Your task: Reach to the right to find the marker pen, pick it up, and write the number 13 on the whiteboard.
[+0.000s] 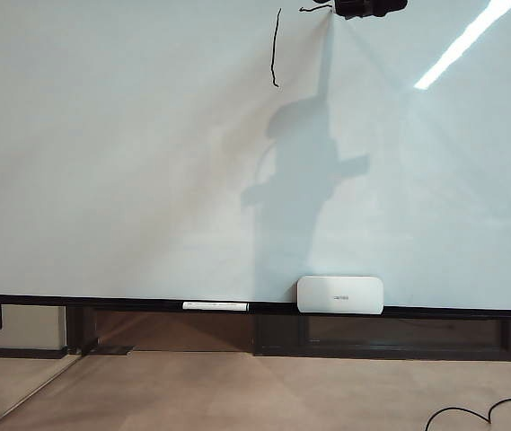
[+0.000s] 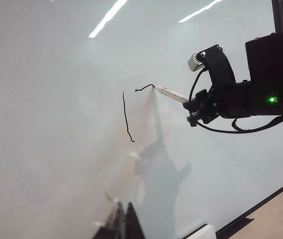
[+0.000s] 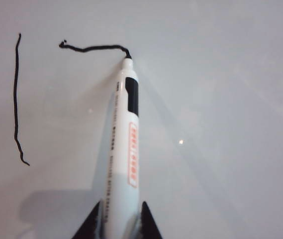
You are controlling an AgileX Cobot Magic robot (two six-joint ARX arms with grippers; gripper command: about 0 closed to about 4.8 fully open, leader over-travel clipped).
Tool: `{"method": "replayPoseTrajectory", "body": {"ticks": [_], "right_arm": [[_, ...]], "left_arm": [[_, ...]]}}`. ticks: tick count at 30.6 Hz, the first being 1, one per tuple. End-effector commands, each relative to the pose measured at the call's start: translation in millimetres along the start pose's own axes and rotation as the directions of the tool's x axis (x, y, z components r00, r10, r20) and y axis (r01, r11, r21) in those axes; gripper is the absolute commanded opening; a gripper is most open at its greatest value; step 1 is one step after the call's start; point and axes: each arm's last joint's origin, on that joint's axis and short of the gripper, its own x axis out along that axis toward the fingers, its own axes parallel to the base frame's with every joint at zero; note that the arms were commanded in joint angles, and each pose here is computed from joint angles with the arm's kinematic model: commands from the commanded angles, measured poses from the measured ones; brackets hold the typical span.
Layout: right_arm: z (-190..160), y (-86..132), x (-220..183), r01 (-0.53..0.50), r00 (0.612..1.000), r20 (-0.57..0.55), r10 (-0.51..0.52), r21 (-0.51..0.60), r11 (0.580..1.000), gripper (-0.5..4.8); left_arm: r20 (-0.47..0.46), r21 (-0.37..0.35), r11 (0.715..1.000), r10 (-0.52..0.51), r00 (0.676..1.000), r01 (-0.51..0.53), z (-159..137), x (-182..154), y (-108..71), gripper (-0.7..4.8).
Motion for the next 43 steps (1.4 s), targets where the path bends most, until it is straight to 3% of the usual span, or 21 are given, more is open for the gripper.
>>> {"method": "replayPoseTrajectory", "body": {"ticks": [1,12,24,43], "right_arm": [[-1.5,-1.7,0.1,0.016,0.999,-0.031,-0.015,0.011,1.000,-0.06],[-15.5,0.2,0.3,0.004,0.994,-0.110,-0.004,-0.007,1.000,-0.05],[-53.8,-1.1,-2.5,0.009,0.981,-0.196,-0.007,0.010,1.000,-0.06],[-59.7,-2.3,6.0,-0.093,0.985,-0.138,0.100,0.056,0.994,-0.06]], "left_arm": [[0.016,0.006,1.000,-0.002,1.000,0.002,3.0,-0.3,0.3,-0.06],[0.017,0.020,1.000,0.001,1.000,-0.001,3.1,-0.3,0.5,-0.06],[0.019,0.033,0.999,0.002,1.000,-0.002,3.2,-0.2,0.5,-0.06],[0.015,0.050,0.999,0.004,1.000,-0.005,2.8,0.1,0.6,-0.06]]}}
